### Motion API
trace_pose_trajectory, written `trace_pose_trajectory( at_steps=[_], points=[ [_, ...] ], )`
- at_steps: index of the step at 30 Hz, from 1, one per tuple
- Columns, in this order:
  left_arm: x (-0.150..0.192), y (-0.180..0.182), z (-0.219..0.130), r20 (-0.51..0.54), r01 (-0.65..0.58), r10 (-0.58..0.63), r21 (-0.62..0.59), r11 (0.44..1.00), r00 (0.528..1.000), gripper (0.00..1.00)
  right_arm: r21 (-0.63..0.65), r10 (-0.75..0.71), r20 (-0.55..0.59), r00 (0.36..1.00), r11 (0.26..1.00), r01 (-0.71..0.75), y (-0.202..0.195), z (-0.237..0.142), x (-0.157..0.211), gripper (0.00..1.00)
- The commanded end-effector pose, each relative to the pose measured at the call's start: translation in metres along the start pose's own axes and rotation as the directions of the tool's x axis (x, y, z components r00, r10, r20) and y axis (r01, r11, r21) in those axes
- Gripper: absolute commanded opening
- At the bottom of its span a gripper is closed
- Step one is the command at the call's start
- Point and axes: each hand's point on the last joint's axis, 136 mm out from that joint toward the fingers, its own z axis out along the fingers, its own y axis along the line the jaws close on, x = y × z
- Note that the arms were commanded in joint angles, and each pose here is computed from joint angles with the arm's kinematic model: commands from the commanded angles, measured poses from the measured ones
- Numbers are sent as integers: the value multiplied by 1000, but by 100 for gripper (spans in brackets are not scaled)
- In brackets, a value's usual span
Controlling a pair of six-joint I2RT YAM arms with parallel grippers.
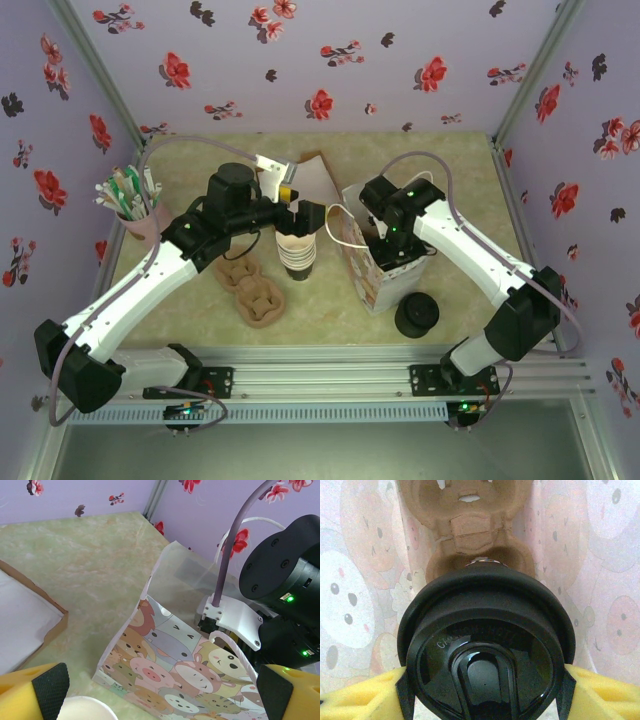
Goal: Pack the takeout coffee
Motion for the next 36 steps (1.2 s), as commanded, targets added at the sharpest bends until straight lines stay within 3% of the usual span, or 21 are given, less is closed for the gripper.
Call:
trace_pose_trajectory(
  at_steps=[1,36],
  points=[
    [-9,-7,-2,16,-23,23,11,1000,1000,99,-2,4,-20,1000,1000,-4,2,-2,5,69],
    [-11,-9,-2,17,-30,30,12,999,999,99,-6,-4,-29,1000,1000,4,3,-1,3,69]
  ],
)
